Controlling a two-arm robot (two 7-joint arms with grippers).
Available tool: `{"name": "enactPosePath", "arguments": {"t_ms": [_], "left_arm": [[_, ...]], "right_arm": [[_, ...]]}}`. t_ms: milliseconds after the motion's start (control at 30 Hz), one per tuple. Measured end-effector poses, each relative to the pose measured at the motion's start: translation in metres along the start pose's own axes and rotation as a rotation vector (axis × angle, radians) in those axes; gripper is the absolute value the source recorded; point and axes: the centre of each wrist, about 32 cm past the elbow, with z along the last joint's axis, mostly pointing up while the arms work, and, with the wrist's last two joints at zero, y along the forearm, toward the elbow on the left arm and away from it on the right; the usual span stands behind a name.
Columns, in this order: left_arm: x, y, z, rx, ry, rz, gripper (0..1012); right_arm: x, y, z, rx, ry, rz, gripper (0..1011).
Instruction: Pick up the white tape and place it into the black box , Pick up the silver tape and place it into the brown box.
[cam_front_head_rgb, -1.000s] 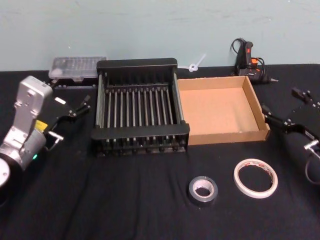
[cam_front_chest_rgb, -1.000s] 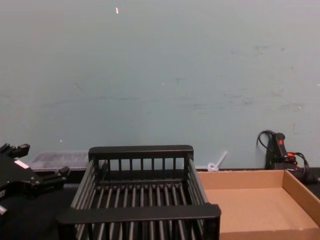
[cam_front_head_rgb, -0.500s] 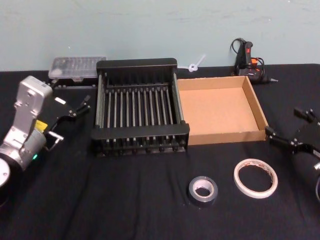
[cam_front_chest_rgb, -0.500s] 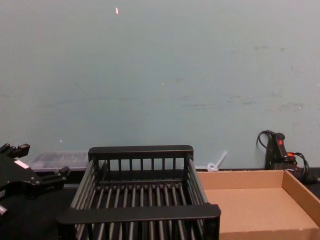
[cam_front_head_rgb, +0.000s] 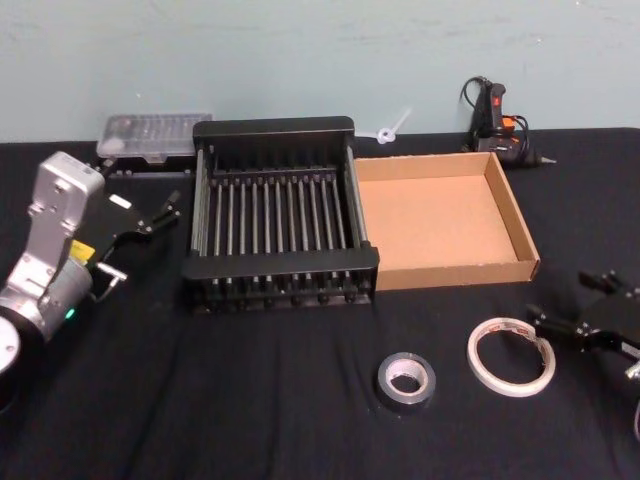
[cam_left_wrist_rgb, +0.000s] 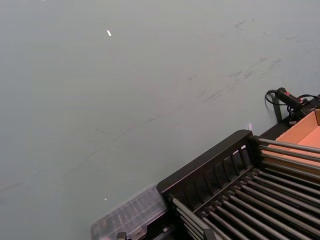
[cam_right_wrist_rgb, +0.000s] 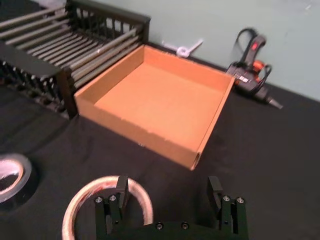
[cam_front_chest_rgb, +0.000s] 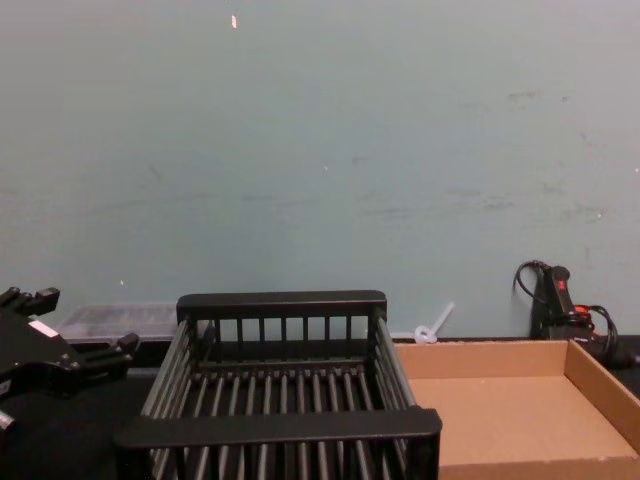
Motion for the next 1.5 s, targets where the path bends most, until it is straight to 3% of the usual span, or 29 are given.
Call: {"name": "enactPosePath", "arguments": {"t_ms": [500, 1500], "left_arm": [[0.0, 0.0, 0.0, 0.0, 0.0, 0.0, 1001], [0.0, 0.0, 0.0, 0.0, 0.0, 0.0, 1001]], "right_arm": [[-0.0013, 0.009, -0.01, -0.09, 0.027, 0.056, 1002], [-0.0005, 0.027, -0.017, -0.125, 0.041, 0.074, 1002]]}}
